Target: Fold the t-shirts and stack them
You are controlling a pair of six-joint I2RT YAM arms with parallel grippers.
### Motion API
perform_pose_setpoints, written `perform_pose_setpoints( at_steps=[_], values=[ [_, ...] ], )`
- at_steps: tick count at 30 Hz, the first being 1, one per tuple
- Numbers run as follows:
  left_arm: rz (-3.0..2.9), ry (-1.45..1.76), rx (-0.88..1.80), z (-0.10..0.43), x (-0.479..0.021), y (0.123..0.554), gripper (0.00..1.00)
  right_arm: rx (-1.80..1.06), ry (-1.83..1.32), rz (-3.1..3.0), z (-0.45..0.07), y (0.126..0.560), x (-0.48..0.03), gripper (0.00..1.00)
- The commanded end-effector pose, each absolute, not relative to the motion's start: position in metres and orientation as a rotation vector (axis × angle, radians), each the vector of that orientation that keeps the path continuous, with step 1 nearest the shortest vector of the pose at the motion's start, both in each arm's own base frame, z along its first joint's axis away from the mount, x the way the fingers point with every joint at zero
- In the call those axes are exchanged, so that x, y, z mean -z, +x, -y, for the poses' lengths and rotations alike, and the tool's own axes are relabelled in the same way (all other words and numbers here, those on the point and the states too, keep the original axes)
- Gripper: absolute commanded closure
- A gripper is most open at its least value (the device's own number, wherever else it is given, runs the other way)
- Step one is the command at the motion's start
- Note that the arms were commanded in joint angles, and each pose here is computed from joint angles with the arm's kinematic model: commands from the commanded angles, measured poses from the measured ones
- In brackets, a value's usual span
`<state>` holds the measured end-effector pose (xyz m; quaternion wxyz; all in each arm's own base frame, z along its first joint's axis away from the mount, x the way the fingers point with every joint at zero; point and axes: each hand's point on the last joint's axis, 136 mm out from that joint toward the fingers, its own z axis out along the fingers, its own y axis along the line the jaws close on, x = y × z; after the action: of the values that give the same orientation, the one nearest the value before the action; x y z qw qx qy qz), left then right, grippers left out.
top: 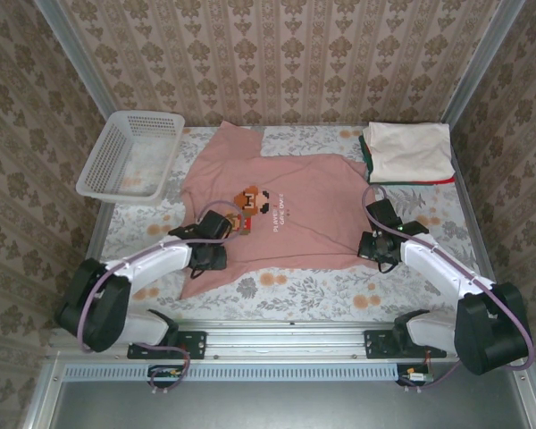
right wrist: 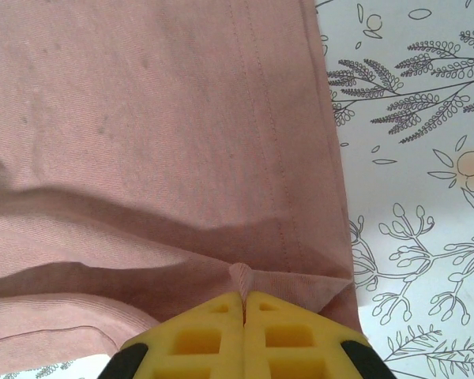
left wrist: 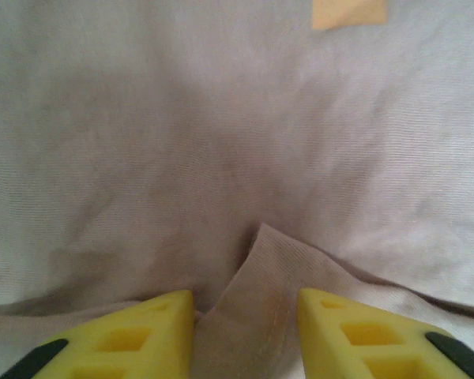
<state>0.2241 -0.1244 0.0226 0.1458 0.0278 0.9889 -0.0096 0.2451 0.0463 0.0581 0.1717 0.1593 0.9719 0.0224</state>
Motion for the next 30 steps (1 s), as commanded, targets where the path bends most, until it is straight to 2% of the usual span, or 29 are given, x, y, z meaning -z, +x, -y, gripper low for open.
perform_pose_setpoints(
  at_steps=[1,3,5,7,16,19,25,27,30],
  values=[
    [-2.847,0.092,0.025,0.129,-0.021,0.23,0.66,-0.09,0.473,-2.758,-0.048,0.243,-0.056,0.92],
    [-2.842,0.084,0.031,0.13,-0.021,0.231,0.75,-0.08,0.475,-2.759,-0.047,0.242,-0.056,0.93],
    [-2.833,0.08,0.031,0.129,-0.024,0.232,0.78,-0.08,0.474,-2.758,-0.046,0.242,-0.056,0.93],
    [-2.823,0.083,0.031,0.129,-0.029,0.231,0.87,-0.08,0.474,-2.756,-0.046,0.242,-0.056,0.93],
    [-2.773,0.078,0.04,0.124,-0.051,0.226,0.87,-0.09,0.475,-2.76,-0.048,0.243,-0.054,0.93],
    [-2.774,0.08,0.042,0.124,-0.052,0.225,0.92,-0.091,0.473,-2.762,-0.049,0.244,-0.053,0.93],
    [-2.769,0.083,0.046,0.125,-0.053,0.224,0.84,-0.09,0.47,-2.762,-0.049,0.244,-0.053,0.93],
    [-2.773,0.087,0.054,0.126,-0.051,0.224,0.74,-0.095,0.468,-2.765,-0.05,0.244,-0.052,0.93],
    [-2.787,0.091,0.047,0.126,-0.047,0.223,0.74,-0.096,0.466,-2.768,-0.05,0.245,-0.051,0.93]
  ],
)
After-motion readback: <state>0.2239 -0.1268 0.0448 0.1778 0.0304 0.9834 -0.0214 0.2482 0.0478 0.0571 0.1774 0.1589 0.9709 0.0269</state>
